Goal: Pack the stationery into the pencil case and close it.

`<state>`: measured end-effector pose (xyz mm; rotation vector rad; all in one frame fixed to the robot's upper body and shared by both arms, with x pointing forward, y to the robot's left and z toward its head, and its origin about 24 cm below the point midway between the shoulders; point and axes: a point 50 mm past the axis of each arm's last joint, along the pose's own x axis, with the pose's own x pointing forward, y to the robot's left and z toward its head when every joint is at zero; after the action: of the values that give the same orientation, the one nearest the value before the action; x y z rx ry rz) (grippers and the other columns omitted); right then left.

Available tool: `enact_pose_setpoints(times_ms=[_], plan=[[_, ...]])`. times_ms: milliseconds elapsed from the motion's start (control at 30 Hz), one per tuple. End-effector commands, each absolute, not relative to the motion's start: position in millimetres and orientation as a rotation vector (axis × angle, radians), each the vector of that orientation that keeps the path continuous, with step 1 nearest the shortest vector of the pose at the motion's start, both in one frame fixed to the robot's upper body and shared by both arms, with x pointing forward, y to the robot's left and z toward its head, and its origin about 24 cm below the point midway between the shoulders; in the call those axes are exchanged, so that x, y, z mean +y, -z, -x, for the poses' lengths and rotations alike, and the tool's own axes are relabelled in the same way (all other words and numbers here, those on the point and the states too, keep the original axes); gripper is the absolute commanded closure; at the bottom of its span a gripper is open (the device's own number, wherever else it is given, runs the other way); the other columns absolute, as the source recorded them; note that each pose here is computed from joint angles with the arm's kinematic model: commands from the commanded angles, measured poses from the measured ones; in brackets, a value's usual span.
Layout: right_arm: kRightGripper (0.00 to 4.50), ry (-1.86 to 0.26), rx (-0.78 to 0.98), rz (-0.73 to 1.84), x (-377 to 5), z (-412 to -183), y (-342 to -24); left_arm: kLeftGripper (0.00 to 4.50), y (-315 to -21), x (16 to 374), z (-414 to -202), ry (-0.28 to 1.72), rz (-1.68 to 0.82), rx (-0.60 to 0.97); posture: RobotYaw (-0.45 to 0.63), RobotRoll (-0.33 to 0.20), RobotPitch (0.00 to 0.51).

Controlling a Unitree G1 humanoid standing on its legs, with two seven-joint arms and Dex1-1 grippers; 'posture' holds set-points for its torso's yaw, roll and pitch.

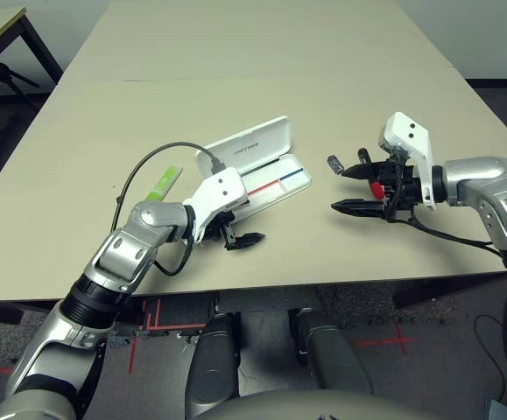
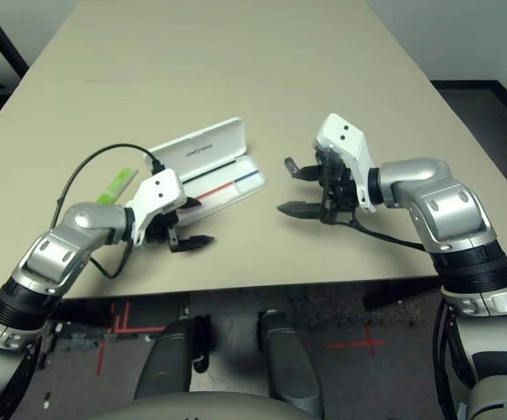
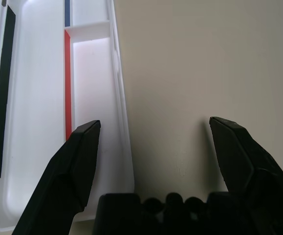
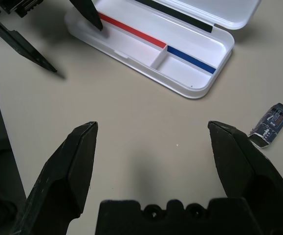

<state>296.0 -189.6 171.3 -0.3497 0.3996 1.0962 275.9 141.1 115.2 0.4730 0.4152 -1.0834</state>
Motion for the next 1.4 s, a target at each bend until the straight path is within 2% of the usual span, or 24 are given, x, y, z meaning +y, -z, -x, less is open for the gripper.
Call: enact_pose_setpoints(times_ms=[33, 167, 267, 600, 867, 1033, 1400], plan=[[0.00, -1.102, 0.399, 0.359, -186.7, -294.0, -169.1, 0.01, -111.2, 144.1, -275.4, 1.094, -0.486, 0.472, -0.09, 0.000, 0.154], [0.00, -1.094, 0.394, 0.360, -185.8, -295.3, -169.2, 0.01, -110.4, 144.8, -274.4, 1.110, -0.483, 0.499, -0.10, 0.000, 0.152], [0.00, -1.091, 0.393, 0.362, -185.4, -295.9, -168.9, 0.61, -110.5, 145.8, -274.0, 1.117, -0.483, 0.511, -0.10, 0.000, 0.151], [0.00, -1.091, 0.394, 0.361, -184.1, -295.0, -167.3, 4.39, -112.1, 150.6, -281.8, 1.107, -0.484, 0.524, -0.11, 0.000, 0.150], [0.00, -1.135, 0.428, 0.343, -186.2, -287.2, -167.3, 4.45, -121.2, 154.0, -284.9, 1.164, -0.597, 0.468, -0.11, 0.000, 0.151], [0.00, -1.148, 0.442, 0.340, -188.8, -284.3, -167.7, 4.45, -129.8, 159.6, -276.8, 1.265, -0.682, 0.418, -0.10, 0.000, 0.153], [0.00, -1.196, 0.449, 0.319, -189.7, -280.0, -165.4, 4.45, -128.3, 166.5, -261.5, 1.381, -0.752, 0.420, -0.09, 0.000, 0.159]])
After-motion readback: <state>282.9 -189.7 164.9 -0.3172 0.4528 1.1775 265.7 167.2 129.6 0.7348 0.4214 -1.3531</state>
